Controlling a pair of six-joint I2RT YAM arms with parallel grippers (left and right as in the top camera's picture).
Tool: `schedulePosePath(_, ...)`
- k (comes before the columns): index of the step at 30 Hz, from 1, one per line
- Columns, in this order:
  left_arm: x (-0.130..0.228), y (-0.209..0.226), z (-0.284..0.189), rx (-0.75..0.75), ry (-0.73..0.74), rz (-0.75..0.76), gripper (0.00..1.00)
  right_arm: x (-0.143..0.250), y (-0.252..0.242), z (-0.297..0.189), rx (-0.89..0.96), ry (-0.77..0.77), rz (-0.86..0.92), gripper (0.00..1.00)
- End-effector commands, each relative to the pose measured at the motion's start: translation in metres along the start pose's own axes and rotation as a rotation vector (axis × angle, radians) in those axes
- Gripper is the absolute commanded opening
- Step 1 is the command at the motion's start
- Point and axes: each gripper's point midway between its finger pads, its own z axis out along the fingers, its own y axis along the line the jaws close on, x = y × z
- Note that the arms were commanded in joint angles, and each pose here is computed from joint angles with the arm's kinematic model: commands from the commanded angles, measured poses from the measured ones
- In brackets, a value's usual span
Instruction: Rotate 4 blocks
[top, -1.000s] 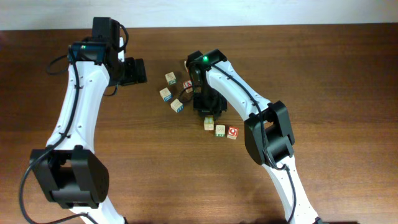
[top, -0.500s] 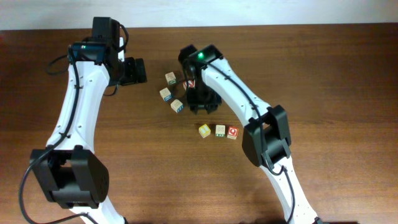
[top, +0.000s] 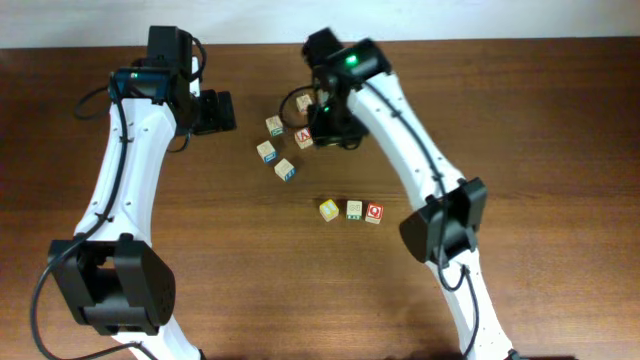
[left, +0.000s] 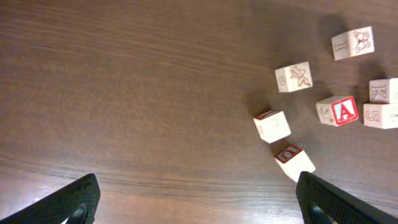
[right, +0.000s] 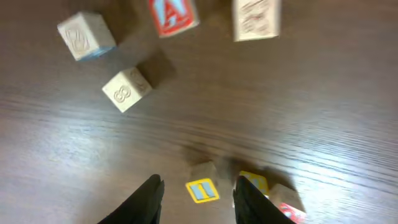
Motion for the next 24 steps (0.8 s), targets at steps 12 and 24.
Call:
schedulePosePath(12,-0.012,0.113,-0.005,-0.086,-0.025,-0.45,0.99,-0.032,0.068,0.058,-0.085,-0.161,0.029,0.57)
schedulePosePath(24,-0.012,0.114,-0.005,-0.087,-0.025,-0.453,0.99,-0.005,0.07,0.134,-0.069,-0.085,-0.435,0.58)
